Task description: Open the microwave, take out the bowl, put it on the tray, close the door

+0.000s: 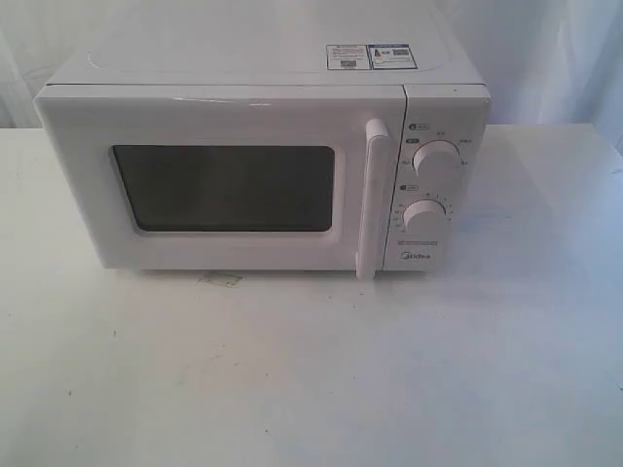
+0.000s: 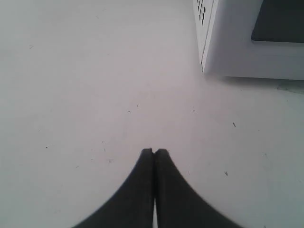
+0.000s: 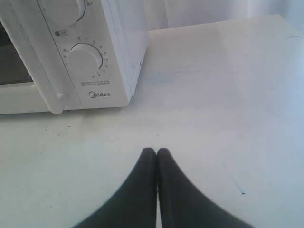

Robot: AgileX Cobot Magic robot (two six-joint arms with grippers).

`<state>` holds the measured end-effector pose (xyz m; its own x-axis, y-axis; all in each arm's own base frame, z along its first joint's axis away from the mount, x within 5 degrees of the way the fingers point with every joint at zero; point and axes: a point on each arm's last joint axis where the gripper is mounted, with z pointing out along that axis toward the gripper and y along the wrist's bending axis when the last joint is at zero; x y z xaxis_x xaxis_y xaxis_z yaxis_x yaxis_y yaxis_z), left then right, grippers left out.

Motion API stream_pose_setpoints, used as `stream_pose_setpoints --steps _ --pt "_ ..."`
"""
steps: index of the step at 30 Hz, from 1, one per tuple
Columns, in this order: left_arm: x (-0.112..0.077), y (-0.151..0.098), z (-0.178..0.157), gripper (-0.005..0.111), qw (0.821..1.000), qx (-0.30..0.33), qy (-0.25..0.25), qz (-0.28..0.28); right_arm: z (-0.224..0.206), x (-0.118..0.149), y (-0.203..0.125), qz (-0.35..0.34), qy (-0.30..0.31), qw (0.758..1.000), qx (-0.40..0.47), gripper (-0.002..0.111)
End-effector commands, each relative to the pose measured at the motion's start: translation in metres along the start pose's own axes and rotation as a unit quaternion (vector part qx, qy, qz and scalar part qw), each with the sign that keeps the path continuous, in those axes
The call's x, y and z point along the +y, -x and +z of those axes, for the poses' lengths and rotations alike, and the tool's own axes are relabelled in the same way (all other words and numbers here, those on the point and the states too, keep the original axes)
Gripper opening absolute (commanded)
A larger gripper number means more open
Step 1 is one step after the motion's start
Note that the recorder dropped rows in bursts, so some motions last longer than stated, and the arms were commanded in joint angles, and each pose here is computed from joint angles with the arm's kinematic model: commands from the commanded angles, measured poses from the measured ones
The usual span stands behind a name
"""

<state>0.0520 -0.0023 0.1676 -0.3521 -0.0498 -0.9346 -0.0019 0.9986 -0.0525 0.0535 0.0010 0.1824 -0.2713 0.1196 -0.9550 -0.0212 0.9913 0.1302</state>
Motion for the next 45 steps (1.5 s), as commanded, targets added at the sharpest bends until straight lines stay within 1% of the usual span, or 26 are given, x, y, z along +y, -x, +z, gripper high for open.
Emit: stream_pose_setpoints --steps 1,20,21,23,25,26,28,30,32,33,34,36,39,40,41,43,45 --pt "0.000 -0.001 0.000 0.000 1.000 0.000 0.002 0.000 0.000 -0.001 0.000 -0.001 -0.003 1.000 -0.006 0.000" --pt "0.000 -0.001 0.000 0.000 1.000 0.000 0.002 0.000 0.000 -0.001 0.000 -0.001 -0.003 1.000 -0.006 0.000" --pt "0.000 -0.001 0.000 0.000 1.000 0.000 0.002 0.000 0.000 -0.001 0.001 -0.009 -0.004 1.000 -0.011 0.000" --pt "0.000 -0.001 0.000 0.000 1.000 0.000 0.002 0.000 0.000 0.000 0.007 -0.071 -0.006 0.997 -0.043 0.000" --pt "0.000 -0.001 0.000 0.000 1.000 0.000 0.002 0.000 -0.001 0.001 0.013 -0.146 -0.006 0.986 -0.082 0.000" --pt "0.000 -0.001 0.000 0.000 1.000 0.000 0.002 0.000 -0.002 0.002 0.016 -0.171 -0.005 0.980 -0.097 0.000" --pt "0.000 -0.001 0.000 0.000 1.000 0.000 0.002 0.000 -0.002 0.004 0.020 -0.187 0.000 0.975 -0.120 0.000" --pt "0.000 -0.001 0.000 0.000 1.000 0.000 0.002 0.000 -0.004 0.006 0.024 -0.185 0.008 0.972 -0.146 0.000" --pt "0.000 -0.001 0.000 0.000 1.000 0.000 0.002 0.000 -0.007 0.010 0.032 -0.174 0.024 0.965 -0.194 0.000" --pt "0.000 -0.001 0.000 0.000 1.000 0.000 0.002 0.000 -0.010 0.014 0.039 -0.168 0.037 0.957 -0.236 0.000" --pt "0.000 -0.001 0.000 0.000 1.000 0.000 0.002 0.000 -0.014 0.017 0.044 -0.144 0.054 0.950 -0.273 0.000" --pt "0.000 -0.001 0.000 0.000 1.000 0.000 0.002 0.000 -0.022 0.021 0.054 -0.064 0.101 0.935 -0.334 0.000" --pt "0.000 -0.001 0.000 0.000 1.000 0.000 0.002 0.000 -0.038 0.024 0.080 -0.001 0.125 0.924 -0.361 0.000" --pt "0.000 -0.001 0.000 0.000 1.000 0.000 0.002 0.000 -0.042 0.024 0.089 0.012 0.126 0.924 -0.360 0.000" --pt "0.000 -0.001 0.000 0.000 1.000 0.000 0.002 0.000 -0.043 0.024 0.099 0.025 0.121 0.931 -0.344 0.000" --pt "0.000 -0.001 0.000 0.000 1.000 0.000 0.002 0.000 -0.043 0.024 0.120 0.036 0.098 0.948 -0.301 0.000" --pt "0.000 -0.001 0.000 0.000 1.000 0.000 0.002 0.000 -0.032 0.022 0.136 0.048 0.062 0.970 -0.228 0.000"
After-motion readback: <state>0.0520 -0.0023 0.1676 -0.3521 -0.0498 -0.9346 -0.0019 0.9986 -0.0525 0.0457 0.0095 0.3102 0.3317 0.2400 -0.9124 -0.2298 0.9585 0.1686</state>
